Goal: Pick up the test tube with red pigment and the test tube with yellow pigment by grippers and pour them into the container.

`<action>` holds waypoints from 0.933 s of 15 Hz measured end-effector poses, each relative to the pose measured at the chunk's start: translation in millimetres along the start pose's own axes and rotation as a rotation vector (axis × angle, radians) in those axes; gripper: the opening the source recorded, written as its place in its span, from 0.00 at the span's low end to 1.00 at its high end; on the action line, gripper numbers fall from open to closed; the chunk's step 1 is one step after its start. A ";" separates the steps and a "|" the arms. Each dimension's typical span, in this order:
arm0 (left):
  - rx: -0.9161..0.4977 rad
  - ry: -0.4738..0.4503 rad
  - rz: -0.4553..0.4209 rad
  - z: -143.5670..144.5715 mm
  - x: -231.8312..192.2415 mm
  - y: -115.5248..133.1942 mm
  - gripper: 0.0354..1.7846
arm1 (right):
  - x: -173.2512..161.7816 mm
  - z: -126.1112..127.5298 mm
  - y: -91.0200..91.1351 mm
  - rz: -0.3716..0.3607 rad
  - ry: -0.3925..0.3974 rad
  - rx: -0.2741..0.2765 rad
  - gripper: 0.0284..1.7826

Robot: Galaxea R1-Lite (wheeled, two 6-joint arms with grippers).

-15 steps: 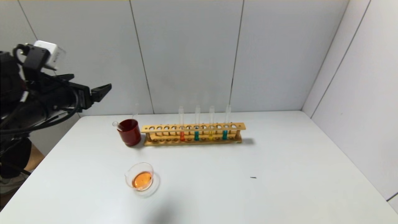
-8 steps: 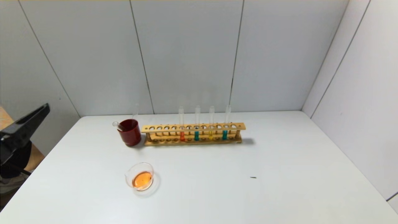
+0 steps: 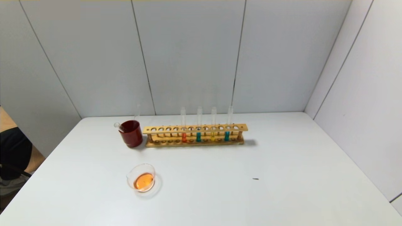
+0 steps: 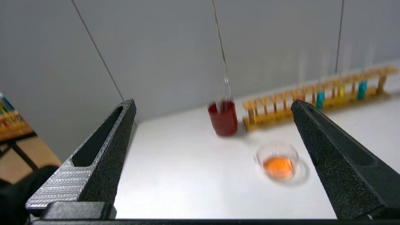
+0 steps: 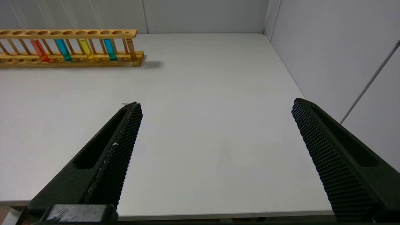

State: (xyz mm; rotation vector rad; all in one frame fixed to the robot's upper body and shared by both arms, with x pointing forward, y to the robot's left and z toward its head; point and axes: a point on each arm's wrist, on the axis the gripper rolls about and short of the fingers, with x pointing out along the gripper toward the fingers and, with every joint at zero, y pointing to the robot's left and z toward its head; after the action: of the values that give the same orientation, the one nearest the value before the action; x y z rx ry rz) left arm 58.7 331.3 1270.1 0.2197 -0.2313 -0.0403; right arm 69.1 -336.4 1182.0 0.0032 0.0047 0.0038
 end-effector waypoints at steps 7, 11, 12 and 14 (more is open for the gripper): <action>-0.039 0.222 -0.028 -82.6 -9.6 -17.7 0.98 | 0.0 0.0 0.0 0.000 0.000 0.000 0.98; -0.122 0.234 0.007 -86.4 -9.8 -17.9 0.98 | 0.0 0.0 0.0 0.000 0.000 0.000 0.98; -0.128 0.234 0.010 -86.5 -9.8 -17.9 0.98 | 0.0 0.0 0.0 0.000 0.000 0.000 0.98; -0.132 0.235 0.013 -86.6 -9.8 -17.9 0.98 | 0.0 0.0 0.0 0.000 0.000 0.000 0.98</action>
State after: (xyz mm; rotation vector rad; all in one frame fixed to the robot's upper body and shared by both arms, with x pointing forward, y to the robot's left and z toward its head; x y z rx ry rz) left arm 69.0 332.8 1181.7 0.0903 0.0041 -0.0168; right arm 69.1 -336.4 1182.0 0.0032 0.0047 0.0042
